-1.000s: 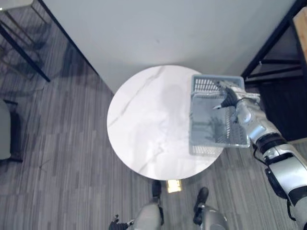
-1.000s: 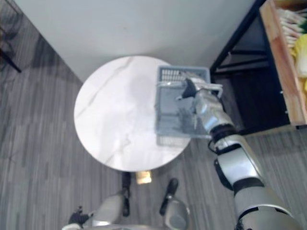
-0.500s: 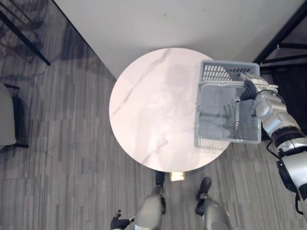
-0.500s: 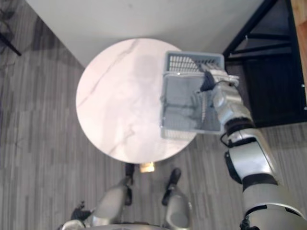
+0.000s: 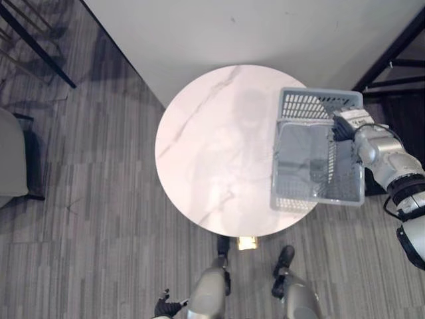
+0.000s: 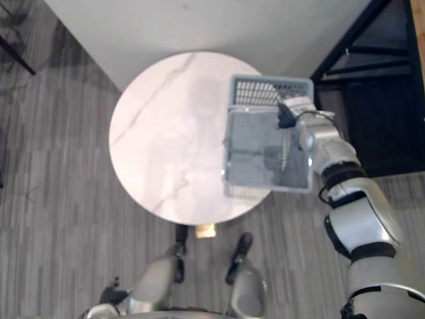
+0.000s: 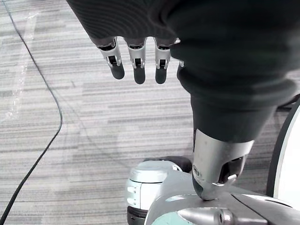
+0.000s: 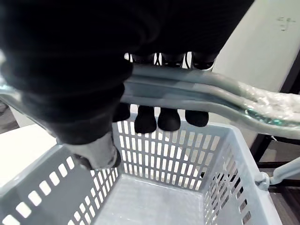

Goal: Pick vegetable in the basket

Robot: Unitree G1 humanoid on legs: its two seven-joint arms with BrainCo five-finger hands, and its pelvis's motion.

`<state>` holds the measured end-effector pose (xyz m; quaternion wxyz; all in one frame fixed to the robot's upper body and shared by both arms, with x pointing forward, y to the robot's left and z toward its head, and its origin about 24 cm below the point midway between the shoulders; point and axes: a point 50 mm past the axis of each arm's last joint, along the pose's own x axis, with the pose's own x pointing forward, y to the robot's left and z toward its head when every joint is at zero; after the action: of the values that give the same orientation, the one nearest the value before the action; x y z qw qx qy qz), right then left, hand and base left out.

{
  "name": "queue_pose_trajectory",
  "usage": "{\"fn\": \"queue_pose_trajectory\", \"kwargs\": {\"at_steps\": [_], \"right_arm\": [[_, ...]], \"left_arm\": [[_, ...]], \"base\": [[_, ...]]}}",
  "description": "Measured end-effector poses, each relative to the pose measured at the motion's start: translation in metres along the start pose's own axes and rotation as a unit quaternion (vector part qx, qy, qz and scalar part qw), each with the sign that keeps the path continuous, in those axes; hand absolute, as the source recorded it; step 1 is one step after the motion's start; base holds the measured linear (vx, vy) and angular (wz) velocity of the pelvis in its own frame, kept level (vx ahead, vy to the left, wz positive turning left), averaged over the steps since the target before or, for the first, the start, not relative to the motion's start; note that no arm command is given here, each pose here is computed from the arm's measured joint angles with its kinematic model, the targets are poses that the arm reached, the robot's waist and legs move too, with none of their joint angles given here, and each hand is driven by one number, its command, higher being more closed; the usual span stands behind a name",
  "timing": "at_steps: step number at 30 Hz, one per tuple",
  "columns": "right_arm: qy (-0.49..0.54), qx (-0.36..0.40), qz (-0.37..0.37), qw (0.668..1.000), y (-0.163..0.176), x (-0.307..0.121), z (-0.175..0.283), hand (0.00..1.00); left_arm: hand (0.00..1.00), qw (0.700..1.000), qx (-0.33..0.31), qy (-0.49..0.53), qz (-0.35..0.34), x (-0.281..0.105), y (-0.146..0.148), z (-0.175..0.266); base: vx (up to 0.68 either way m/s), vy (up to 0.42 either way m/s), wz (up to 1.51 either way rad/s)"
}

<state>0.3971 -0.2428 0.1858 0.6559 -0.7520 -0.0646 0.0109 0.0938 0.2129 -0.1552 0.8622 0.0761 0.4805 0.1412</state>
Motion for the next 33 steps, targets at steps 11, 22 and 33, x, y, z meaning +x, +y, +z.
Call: {"fn": "queue_pose_trajectory", "kwargs": {"at_steps": [11,22,33], "right_arm": [[-0.143,-0.048,0.055,0.987,0.036,-0.018,0.059,1.00],[-0.231,-0.062,0.160,0.958,0.094,-0.091,0.055,1.00],[-0.151,-0.073,0.215,0.962,0.104,-0.146,-0.013,1.00]], "left_arm": [[0.00,1.000,0.027,0.008,0.000,0.002,0.005,0.001],[0.00,0.993,0.104,0.056,0.000,-0.004,0.024,-0.028],[0.00,0.986,0.145,0.079,-0.016,-0.008,0.025,-0.040]], "base": [[-0.01,0.000,-0.08],[-0.01,0.010,-0.26],[-0.04,-0.005,-0.17]]}}
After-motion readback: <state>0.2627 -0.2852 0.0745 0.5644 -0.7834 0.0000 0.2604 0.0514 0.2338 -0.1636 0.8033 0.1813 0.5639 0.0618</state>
